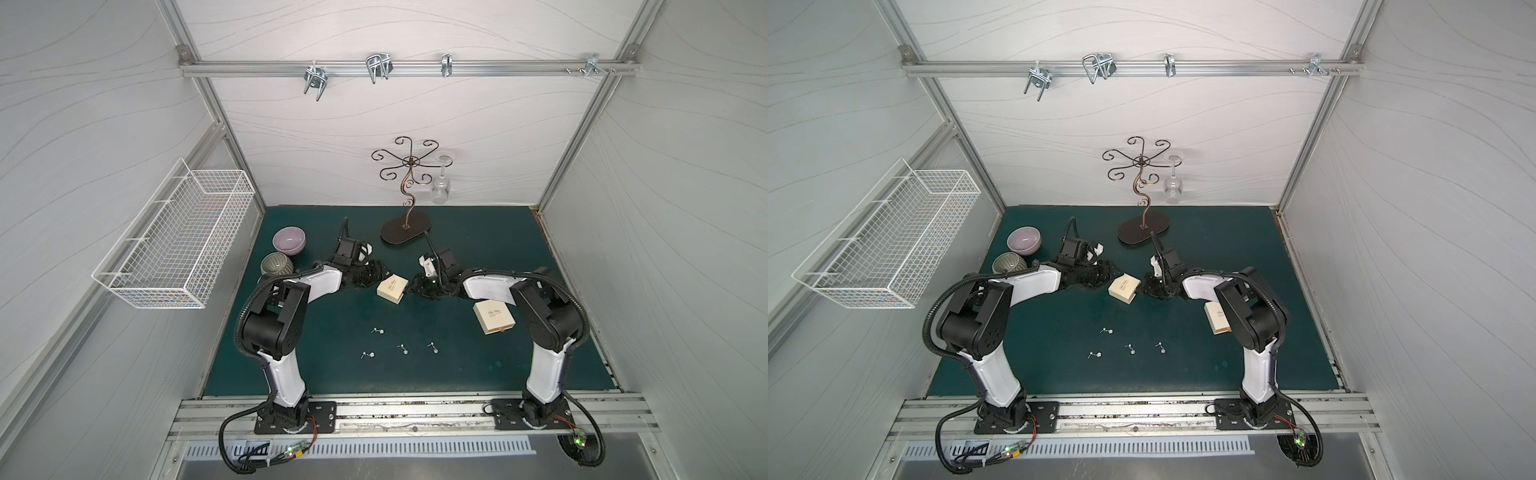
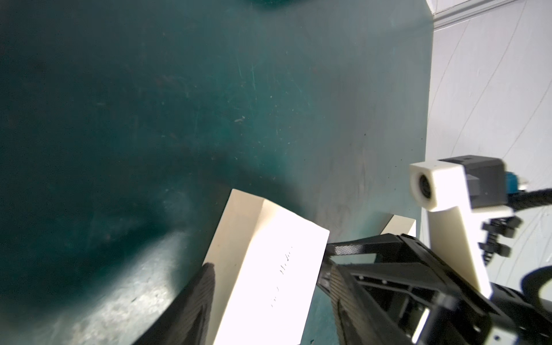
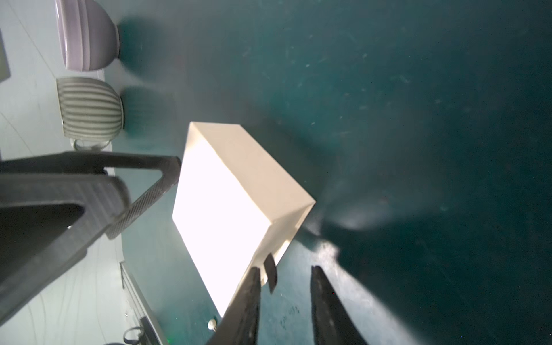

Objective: Place the earrings into the drawer-style jewelry box
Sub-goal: Open the drawer in the jewelry box.

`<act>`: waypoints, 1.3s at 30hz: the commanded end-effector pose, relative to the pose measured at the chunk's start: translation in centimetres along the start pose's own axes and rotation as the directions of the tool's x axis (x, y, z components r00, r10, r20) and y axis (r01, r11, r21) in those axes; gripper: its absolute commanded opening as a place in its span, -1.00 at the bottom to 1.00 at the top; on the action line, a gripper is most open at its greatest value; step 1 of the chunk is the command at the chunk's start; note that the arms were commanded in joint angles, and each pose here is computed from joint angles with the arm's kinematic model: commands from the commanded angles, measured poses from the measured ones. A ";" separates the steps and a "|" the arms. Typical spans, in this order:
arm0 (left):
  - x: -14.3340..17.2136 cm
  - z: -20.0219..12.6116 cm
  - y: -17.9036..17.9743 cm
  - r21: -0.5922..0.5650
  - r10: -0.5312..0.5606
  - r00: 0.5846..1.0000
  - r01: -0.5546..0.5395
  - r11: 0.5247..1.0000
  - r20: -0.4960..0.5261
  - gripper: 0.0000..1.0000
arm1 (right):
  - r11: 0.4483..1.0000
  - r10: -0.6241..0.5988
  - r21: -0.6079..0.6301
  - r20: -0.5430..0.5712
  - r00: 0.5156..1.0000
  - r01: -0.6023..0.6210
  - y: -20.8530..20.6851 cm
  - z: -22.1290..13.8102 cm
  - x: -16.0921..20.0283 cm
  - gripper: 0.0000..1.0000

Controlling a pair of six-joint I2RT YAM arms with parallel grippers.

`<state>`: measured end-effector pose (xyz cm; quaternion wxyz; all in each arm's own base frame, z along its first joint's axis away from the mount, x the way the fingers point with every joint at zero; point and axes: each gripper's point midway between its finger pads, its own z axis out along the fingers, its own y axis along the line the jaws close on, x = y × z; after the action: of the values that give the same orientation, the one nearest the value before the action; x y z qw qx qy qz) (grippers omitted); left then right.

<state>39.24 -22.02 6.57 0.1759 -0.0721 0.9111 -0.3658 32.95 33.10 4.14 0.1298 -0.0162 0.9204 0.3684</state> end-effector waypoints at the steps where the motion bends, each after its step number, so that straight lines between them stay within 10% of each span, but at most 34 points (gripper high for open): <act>1: -0.2 0.4 -0.6 0.040 -0.011 1.000 0.011 0.999 0.005 0.29 | 0.999 0.047 -0.007 0.021 0.999 -0.047 -0.3 0.8 0.0 -0.43; 39: 1.0 0.0 0.0 0.029 -0.048 0.999 0.049 0.998 -0.018 0.19 | 0.984 0.089 -0.159 0.018 0.996 -0.085 0.6 1.5 -0.6 -0.79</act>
<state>37.51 -21.85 4.82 0.1430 -0.1018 0.9103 -0.3749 33.34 34.16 3.34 0.1220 0.0245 0.8927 0.4331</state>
